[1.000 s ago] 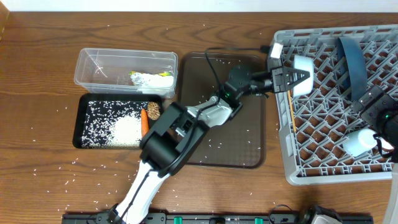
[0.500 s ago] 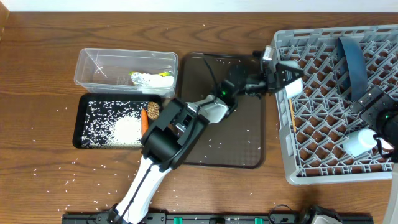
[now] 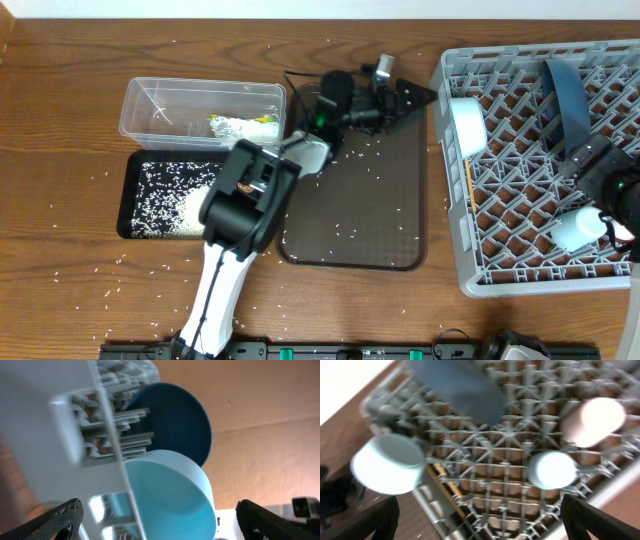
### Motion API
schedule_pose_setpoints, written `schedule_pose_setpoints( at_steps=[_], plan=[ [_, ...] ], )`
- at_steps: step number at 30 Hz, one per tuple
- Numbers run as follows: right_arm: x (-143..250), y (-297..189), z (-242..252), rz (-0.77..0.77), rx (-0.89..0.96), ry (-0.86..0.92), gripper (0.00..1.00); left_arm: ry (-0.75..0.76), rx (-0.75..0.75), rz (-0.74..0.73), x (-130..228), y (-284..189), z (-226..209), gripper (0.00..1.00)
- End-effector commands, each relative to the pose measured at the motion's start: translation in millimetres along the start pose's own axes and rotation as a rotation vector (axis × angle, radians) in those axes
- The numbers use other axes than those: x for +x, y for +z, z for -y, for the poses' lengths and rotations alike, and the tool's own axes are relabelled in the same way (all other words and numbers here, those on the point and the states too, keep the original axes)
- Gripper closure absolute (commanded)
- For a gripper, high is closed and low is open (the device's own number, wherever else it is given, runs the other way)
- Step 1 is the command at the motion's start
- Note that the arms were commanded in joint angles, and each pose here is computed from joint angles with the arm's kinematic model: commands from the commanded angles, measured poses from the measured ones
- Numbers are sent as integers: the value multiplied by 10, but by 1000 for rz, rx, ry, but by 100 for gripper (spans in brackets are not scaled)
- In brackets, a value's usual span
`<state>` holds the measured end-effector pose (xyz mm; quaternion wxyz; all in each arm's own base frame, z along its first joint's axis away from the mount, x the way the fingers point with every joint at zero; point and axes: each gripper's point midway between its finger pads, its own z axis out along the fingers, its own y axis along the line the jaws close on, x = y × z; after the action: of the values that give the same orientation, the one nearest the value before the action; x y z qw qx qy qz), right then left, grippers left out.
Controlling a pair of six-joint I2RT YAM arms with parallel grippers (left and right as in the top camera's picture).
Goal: Sort waste into correct bins and load items into the dishwasher rack
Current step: 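Carry the white bowl with the left gripper into the grey rack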
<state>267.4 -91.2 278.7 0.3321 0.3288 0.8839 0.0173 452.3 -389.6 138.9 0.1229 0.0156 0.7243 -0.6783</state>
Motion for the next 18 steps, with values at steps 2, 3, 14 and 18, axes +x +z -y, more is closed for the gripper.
schedule_pose_setpoints(
  at_steps=[2,3,14,18],
  plan=[
    [81,-196,-379,-10,-237,-126,1,215,-31,-10,-161,-312,637,2],
    [107,-244,-462,-13,-290,-147,1,238,-88,0,-174,-398,663,2],
    [545,-1071,-1081,78,-686,-470,1,422,-959,225,217,-2662,1347,2],
    [655,-1382,-1118,158,-745,-527,1,460,-1205,354,491,-3468,1640,2]
  ],
)
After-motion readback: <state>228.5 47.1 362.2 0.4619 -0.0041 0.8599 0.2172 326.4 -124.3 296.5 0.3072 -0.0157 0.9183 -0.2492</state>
